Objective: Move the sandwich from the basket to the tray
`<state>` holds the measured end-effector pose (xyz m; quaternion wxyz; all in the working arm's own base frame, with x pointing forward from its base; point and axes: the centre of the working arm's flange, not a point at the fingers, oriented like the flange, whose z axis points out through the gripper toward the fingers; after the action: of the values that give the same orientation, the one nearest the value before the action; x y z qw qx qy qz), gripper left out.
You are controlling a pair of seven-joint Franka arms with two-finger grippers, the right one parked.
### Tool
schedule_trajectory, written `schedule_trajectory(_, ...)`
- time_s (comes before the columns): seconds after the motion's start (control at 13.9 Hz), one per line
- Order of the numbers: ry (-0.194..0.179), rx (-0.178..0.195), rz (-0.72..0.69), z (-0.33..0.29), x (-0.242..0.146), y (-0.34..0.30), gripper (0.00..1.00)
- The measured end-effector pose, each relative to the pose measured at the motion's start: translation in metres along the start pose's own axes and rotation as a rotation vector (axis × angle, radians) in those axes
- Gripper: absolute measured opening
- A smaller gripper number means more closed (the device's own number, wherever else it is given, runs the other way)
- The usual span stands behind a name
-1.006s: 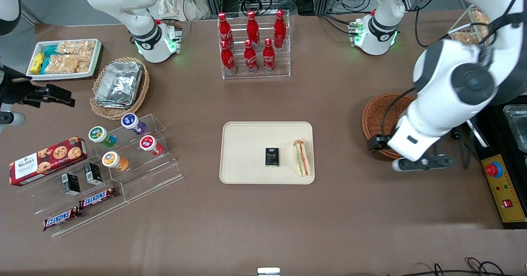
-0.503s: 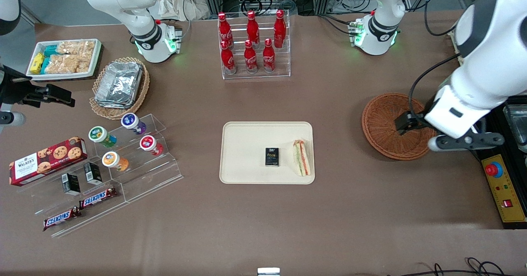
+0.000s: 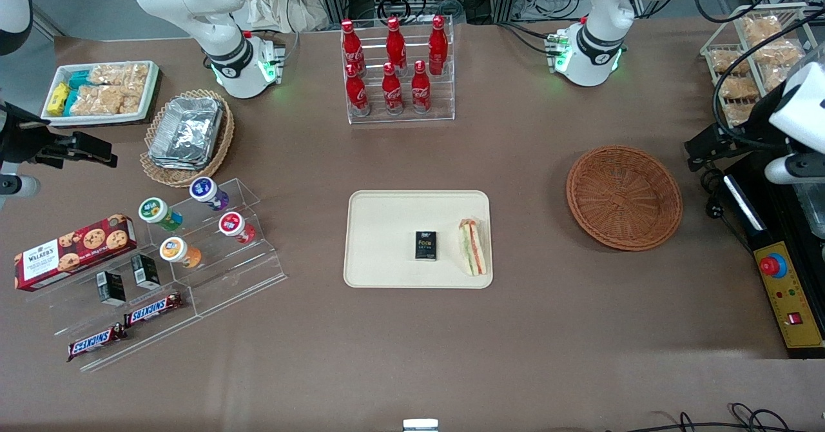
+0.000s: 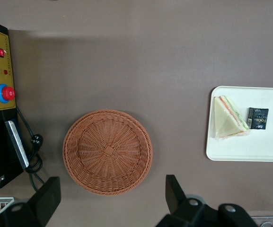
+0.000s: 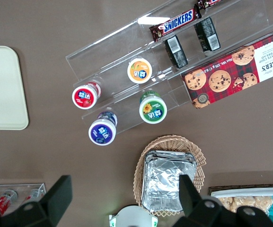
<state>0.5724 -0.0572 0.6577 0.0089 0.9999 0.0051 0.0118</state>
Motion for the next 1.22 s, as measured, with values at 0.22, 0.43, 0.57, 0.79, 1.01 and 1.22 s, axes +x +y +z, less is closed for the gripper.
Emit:
schedule_trajectory(0.22, -0.019, 0.010, 0.004, 0.011, 0.003, -0.008, 0.98)
schedule_trajectory(0.43, -0.026, 0.023, -0.021, 0.024, 0.011, -0.023, 0.98)
schedule_trajectory(0.57, -0.020, 0.024, -0.043, 0.036, 0.018, -0.039, 0.98)
schedule_trajectory(0.79, -0.022, 0.025, -0.056, 0.049, 0.025, -0.049, 1.00)
schedule_trajectory(1.01, -0.021, 0.024, -0.050, 0.049, 0.025, -0.046, 1.00)
schedule_trajectory(1.22, -0.020, 0.025, -0.052, 0.052, 0.027, -0.047, 1.00)
